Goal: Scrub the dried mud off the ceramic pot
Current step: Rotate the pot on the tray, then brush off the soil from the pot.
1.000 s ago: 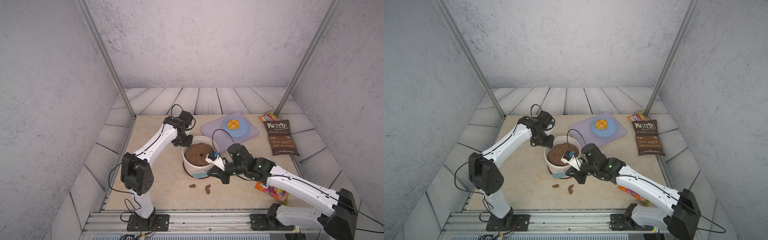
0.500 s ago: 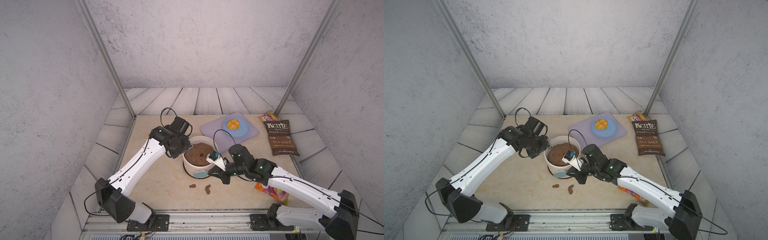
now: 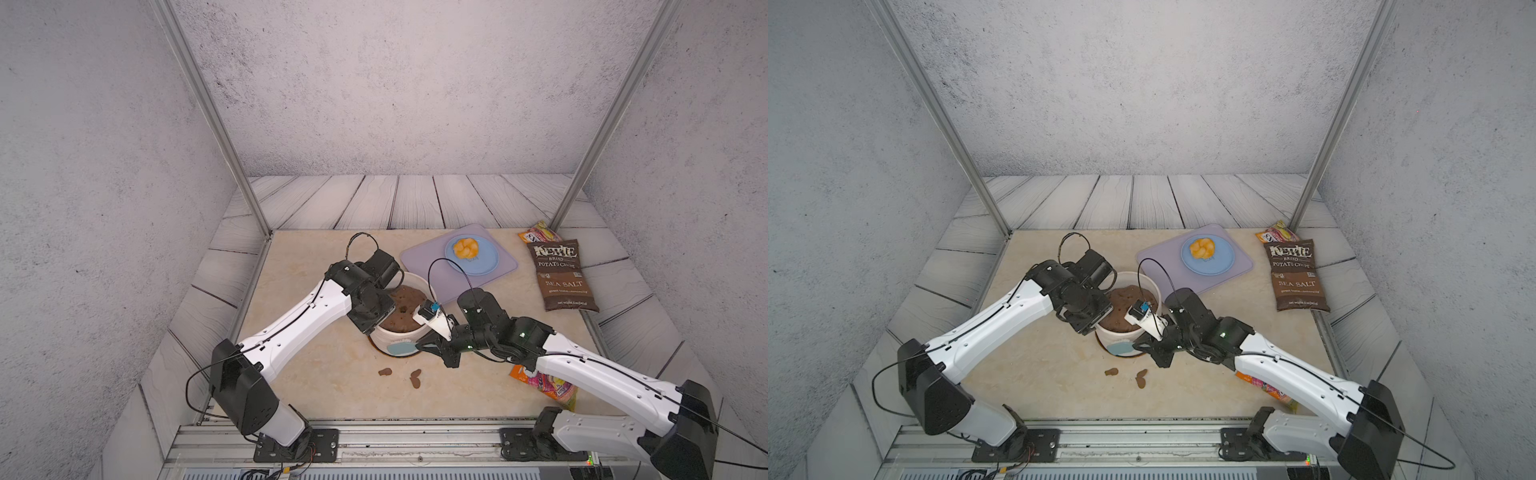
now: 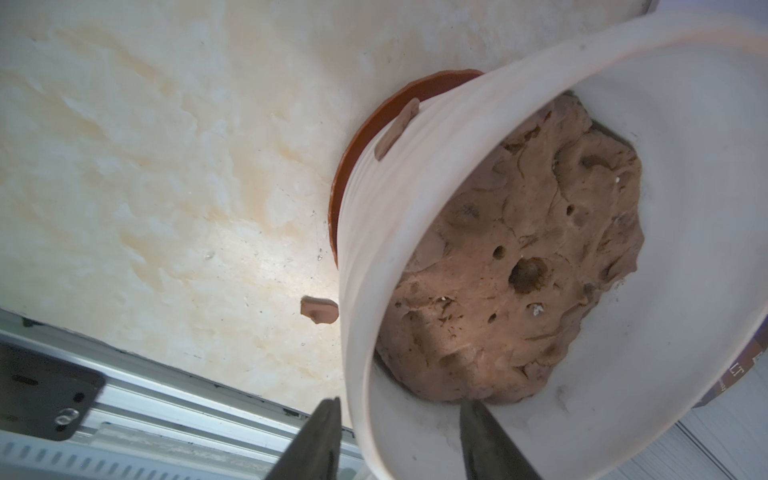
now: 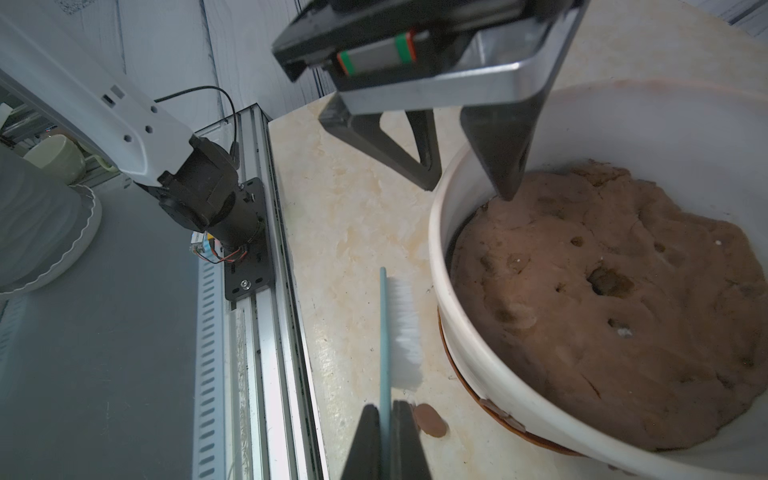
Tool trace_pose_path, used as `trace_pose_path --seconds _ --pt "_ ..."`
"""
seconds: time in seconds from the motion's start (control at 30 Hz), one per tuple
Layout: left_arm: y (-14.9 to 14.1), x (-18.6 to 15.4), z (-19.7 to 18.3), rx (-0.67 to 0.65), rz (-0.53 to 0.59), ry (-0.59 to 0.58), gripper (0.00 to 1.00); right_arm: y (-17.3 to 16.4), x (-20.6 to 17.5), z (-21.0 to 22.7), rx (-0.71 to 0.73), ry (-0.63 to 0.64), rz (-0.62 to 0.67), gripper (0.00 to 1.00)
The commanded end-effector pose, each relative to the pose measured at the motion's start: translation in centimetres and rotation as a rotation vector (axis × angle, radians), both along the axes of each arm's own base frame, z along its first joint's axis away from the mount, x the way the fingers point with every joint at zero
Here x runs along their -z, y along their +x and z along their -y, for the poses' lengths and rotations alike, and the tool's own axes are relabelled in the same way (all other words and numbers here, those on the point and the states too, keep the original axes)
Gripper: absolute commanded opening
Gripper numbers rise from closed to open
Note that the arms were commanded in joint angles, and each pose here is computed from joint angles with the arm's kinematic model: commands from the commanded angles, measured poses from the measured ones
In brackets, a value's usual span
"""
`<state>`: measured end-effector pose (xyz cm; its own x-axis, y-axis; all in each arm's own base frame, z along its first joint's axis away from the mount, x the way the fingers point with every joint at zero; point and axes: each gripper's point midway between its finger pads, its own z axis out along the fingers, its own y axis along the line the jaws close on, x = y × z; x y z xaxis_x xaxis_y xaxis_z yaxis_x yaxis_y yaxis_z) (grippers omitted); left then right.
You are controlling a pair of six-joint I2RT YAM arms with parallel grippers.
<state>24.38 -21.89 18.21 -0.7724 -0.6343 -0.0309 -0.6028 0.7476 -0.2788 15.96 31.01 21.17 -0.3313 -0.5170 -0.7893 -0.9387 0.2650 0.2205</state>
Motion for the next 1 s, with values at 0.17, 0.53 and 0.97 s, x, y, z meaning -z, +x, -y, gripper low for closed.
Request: trace_pose_path --seconds 0.17,0.53,0.97 --pt "-0.4 2.3 0.5 -0.012 -0.060 0.029 0.33 0.3 0.0 0.4 0.045 0.020 -0.002 0.00" --pt "-0.1 2.9 -0.2 0.026 -0.062 0.094 0.14 0.3 0.1 0.6 0.070 0.036 -0.014 0.00" --pt "3.0 2.5 -2.3 0.171 -0.018 0.199 0.13 1.4 0.1 0.1 0.110 0.079 0.028 0.00"
